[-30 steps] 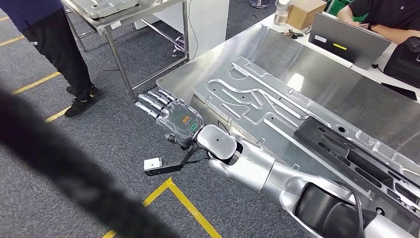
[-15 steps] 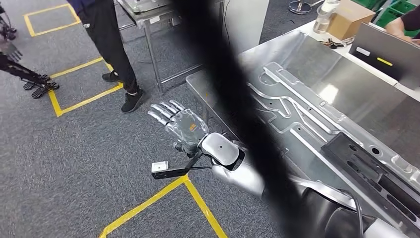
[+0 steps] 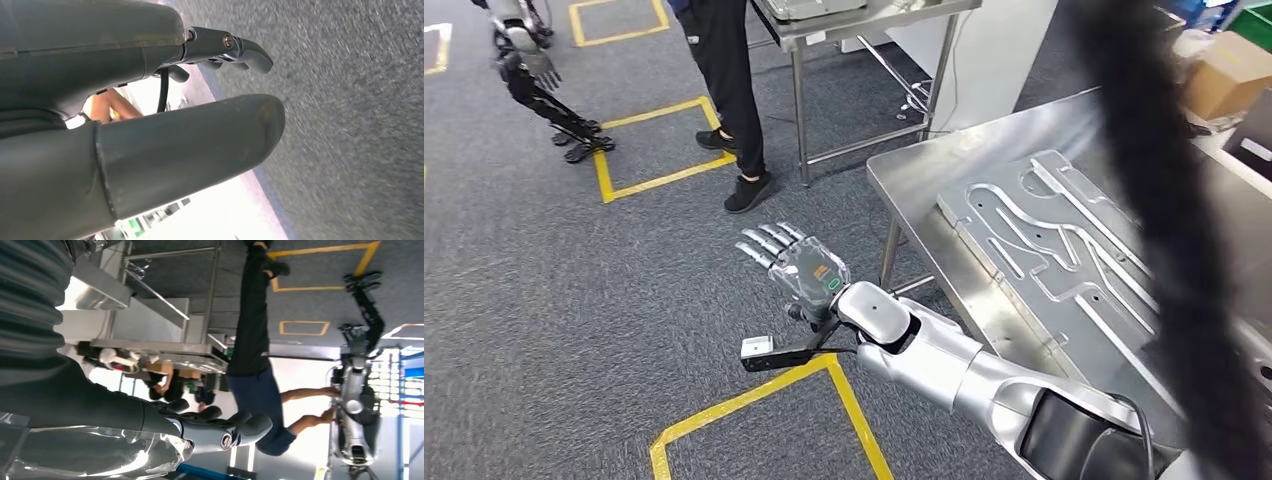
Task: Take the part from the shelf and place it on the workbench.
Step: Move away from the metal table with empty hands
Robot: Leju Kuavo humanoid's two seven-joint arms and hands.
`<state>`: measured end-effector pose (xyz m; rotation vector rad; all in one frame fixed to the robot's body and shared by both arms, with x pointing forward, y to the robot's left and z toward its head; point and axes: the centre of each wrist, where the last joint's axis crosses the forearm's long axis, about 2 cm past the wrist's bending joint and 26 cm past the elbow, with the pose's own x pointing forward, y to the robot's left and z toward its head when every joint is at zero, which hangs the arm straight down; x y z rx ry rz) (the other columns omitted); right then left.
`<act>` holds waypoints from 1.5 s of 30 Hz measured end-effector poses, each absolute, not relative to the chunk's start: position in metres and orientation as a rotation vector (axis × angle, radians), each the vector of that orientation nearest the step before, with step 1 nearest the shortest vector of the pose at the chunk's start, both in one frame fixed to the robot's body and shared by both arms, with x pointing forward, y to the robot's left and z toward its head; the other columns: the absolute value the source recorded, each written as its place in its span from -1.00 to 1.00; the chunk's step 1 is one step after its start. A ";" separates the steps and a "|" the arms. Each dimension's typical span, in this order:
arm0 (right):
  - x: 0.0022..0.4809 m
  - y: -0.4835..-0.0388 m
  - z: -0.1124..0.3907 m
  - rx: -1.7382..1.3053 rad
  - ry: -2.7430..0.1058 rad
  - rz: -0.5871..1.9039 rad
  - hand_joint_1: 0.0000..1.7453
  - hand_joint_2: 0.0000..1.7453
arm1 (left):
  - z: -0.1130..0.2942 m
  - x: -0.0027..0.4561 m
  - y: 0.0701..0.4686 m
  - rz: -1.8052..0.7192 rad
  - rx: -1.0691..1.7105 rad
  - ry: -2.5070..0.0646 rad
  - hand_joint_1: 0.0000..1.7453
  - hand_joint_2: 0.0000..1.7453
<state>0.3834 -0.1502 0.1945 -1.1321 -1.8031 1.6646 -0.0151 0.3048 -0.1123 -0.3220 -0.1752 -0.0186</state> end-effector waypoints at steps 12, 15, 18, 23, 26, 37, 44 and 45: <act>0.382 -0.149 0.185 -1.116 -1.781 1.675 -1.00 1.00 | -0.112 -0.017 0.301 -0.001 -0.319 -0.169 -1.00 -1.00; 0.381 -0.134 0.188 -1.106 -1.796 1.673 -1.00 1.00 | -0.112 -0.018 0.306 0.018 -0.323 -0.168 -1.00 -1.00; 0.380 -0.117 0.191 -1.089 -1.811 1.675 -1.00 1.00 | -0.112 -0.019 0.315 0.025 -0.324 -0.165 -1.00 -1.00; 0.379 -0.113 0.189 -1.083 -1.793 1.678 -1.00 1.00 | -0.111 -0.020 0.322 0.020 -0.304 -0.163 -1.00 -1.00; 0.379 -0.114 0.183 -1.078 -1.768 1.687 -1.00 1.00 | -0.111 -0.021 0.324 0.018 -0.299 -0.161 -1.00 -1.00; 0.382 -0.137 0.173 -1.070 -1.677 1.711 -1.00 1.00 | -0.112 -0.022 0.319 -0.005 -0.299 -0.160 -1.00 -1.00; 0.382 -0.174 0.128 -1.024 -1.480 1.718 -1.00 1.00 | -0.112 -0.019 0.315 -0.011 -0.303 -0.156 -1.00 -1.00; 0.382 -0.181 0.122 -1.014 -1.449 1.708 -1.00 1.00 | -0.112 -0.019 0.315 -0.011 -0.303 -0.157 -1.00 -1.00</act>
